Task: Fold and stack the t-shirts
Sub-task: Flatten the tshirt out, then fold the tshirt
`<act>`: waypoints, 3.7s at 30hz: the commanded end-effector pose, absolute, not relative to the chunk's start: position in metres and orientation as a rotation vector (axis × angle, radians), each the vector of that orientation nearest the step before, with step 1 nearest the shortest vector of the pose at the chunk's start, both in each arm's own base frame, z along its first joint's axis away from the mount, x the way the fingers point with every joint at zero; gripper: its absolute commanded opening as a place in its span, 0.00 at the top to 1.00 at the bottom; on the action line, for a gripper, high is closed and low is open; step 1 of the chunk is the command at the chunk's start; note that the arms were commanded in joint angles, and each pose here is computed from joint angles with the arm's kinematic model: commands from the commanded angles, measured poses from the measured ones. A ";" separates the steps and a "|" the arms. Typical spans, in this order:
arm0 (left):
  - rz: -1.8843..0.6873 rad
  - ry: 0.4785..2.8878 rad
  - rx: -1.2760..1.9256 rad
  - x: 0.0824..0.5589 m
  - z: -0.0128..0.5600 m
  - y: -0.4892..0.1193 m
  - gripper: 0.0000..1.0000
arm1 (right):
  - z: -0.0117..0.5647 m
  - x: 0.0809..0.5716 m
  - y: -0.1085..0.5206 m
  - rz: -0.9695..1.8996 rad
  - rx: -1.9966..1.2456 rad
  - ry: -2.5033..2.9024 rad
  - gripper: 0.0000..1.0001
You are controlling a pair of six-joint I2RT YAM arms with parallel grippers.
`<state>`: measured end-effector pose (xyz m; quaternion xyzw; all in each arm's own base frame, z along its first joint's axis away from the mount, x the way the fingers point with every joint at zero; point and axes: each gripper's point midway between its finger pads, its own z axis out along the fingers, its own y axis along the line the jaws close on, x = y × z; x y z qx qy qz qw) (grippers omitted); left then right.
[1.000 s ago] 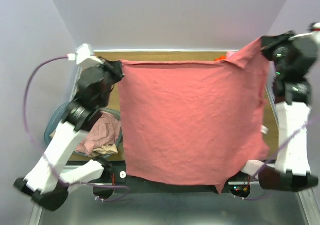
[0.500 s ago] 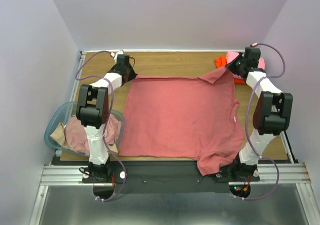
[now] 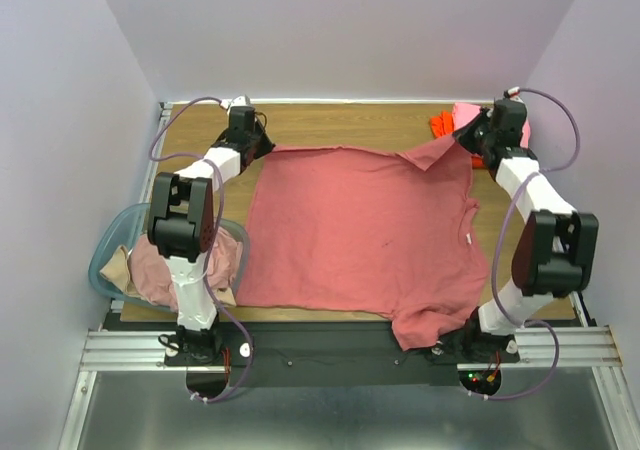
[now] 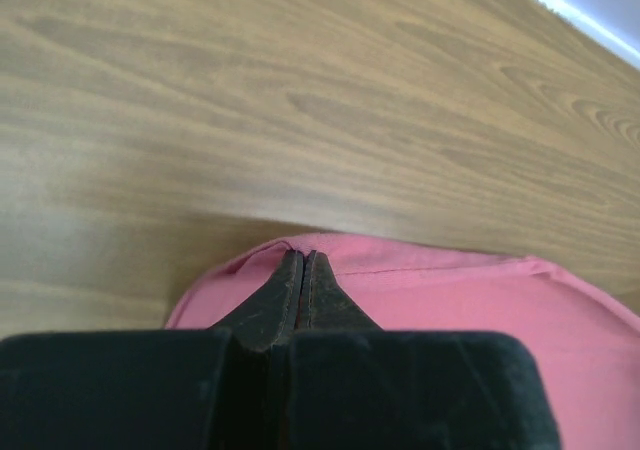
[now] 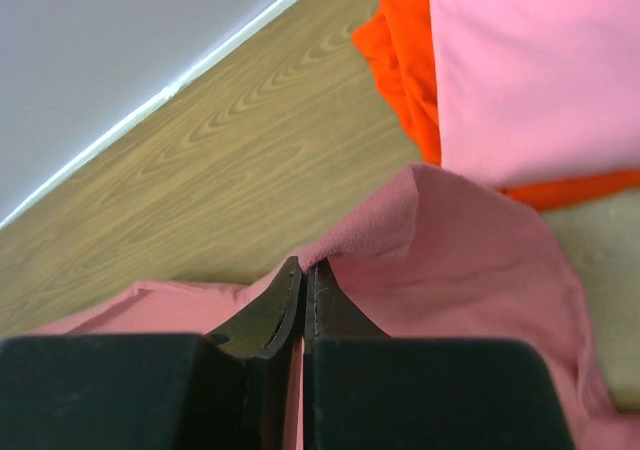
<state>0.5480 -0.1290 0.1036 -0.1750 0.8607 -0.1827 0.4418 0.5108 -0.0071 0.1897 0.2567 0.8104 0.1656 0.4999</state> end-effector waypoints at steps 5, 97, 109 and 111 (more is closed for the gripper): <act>-0.461 2.054 -0.445 0.498 0.146 -0.114 1.00 | 0.203 0.418 -0.001 0.427 0.760 1.925 1.00; -0.125 2.406 -0.665 0.418 0.016 -0.094 0.21 | 0.064 0.350 -0.102 -0.408 1.092 2.202 0.52; -0.084 2.366 -0.700 0.416 0.035 -0.081 0.21 | 0.121 0.372 -0.074 -0.147 0.916 2.190 0.11; -0.095 2.360 -0.695 0.418 0.037 -0.083 0.21 | 0.125 0.382 -0.046 0.041 0.804 2.235 0.08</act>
